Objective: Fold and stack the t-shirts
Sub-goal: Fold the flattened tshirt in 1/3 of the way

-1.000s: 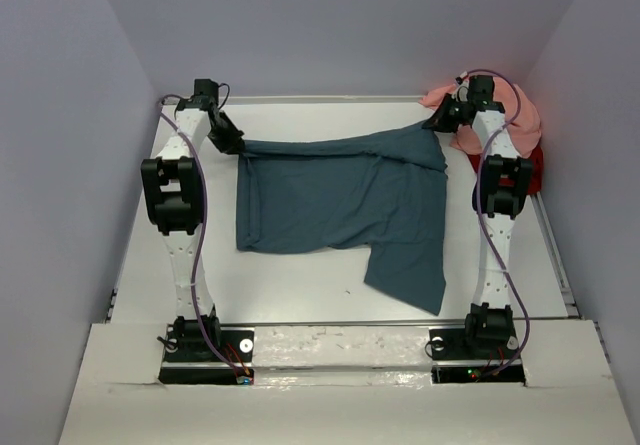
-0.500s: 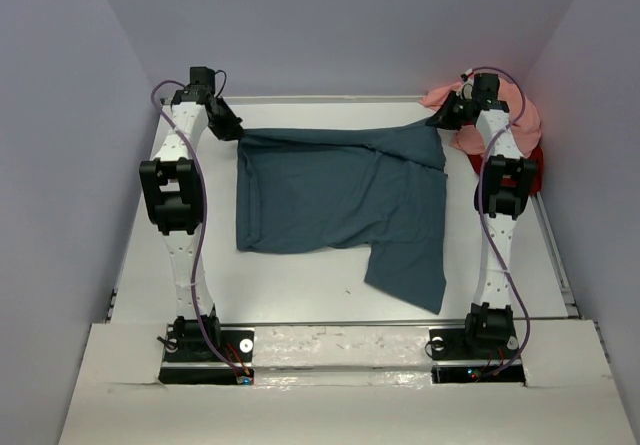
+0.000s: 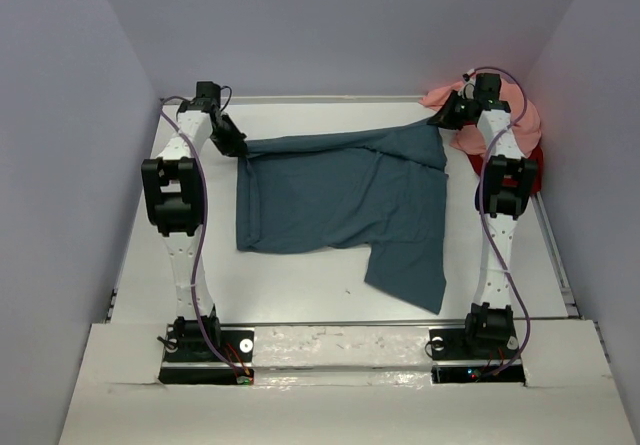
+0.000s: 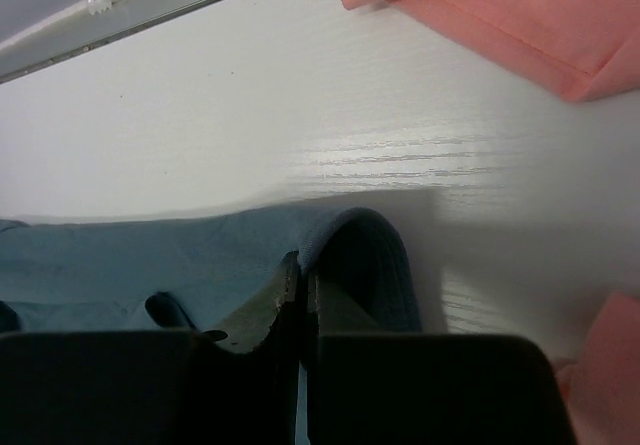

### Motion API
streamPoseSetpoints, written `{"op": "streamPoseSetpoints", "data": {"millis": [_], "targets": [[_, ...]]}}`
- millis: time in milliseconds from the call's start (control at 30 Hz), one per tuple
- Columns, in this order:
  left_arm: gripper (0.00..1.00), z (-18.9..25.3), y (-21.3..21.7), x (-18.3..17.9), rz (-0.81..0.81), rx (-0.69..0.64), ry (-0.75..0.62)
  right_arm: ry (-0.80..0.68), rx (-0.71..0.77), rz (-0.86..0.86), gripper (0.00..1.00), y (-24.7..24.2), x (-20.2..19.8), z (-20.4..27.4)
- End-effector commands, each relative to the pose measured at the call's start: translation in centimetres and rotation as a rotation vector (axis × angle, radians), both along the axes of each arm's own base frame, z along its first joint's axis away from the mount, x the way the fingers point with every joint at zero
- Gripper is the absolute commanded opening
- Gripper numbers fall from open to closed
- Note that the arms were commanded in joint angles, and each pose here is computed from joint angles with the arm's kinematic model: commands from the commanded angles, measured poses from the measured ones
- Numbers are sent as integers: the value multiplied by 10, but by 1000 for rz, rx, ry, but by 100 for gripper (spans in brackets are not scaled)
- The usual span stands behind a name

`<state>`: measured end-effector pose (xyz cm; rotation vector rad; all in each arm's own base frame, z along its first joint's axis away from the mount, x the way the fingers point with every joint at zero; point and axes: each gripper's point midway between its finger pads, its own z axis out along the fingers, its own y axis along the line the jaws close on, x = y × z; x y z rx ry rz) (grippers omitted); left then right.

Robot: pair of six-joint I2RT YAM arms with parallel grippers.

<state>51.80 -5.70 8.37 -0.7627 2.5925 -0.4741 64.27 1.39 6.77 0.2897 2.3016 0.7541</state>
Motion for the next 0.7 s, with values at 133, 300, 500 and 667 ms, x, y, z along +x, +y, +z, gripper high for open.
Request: {"op": "streamPoseSetpoints", "data": {"millis": [133, 300, 500, 667], "targets": [[17, 17, 3, -36, -20, 27, 19, -103, -15, -28, 0, -15, 16, 32], [25, 8, 0, -50, -18, 13, 56, -103, -15, -33, 0, -21, 15, 31], [77, 10, -19, -52, -67, -4, 54, -96, -12, -29, 0, -20, 13, 30], [82, 34, -25, -43, -61, -46, -61, -98, -13, -25, 0, -20, 13, 31]]}}
